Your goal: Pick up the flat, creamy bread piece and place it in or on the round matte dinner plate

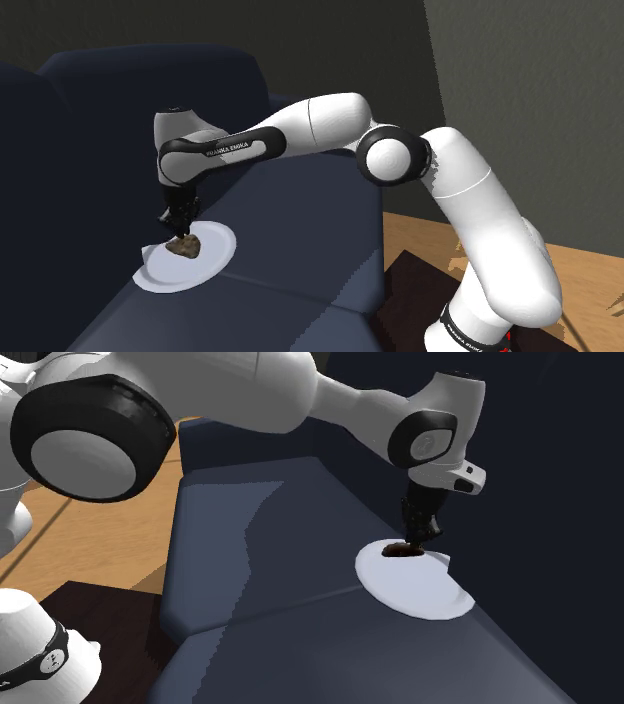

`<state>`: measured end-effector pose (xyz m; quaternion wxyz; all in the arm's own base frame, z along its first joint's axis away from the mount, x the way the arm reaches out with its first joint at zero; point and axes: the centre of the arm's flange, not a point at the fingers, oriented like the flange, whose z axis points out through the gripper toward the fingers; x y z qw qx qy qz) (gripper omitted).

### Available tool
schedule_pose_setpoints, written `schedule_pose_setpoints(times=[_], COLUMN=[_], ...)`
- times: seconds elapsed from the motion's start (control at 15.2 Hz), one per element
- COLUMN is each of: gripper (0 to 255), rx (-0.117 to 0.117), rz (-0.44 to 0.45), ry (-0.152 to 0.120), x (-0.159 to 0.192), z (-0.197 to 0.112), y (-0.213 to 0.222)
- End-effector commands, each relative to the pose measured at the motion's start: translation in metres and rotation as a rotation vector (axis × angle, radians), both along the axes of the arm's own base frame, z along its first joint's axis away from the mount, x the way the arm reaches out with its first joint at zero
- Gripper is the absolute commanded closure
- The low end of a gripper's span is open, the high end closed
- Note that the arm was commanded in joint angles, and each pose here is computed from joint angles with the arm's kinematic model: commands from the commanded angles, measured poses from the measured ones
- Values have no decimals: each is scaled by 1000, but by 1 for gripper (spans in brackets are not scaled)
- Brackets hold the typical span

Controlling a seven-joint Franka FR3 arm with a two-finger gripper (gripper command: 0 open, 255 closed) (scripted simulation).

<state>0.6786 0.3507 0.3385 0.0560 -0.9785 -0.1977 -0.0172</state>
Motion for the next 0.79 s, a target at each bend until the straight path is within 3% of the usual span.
schedule_pose_setpoints(times=[0.0,0.73], gripper=[255,255], rx=[0,0], rz=[0,0], ry=[0,0], x=[13,13], z=[-2,-60], y=[-9,-9])
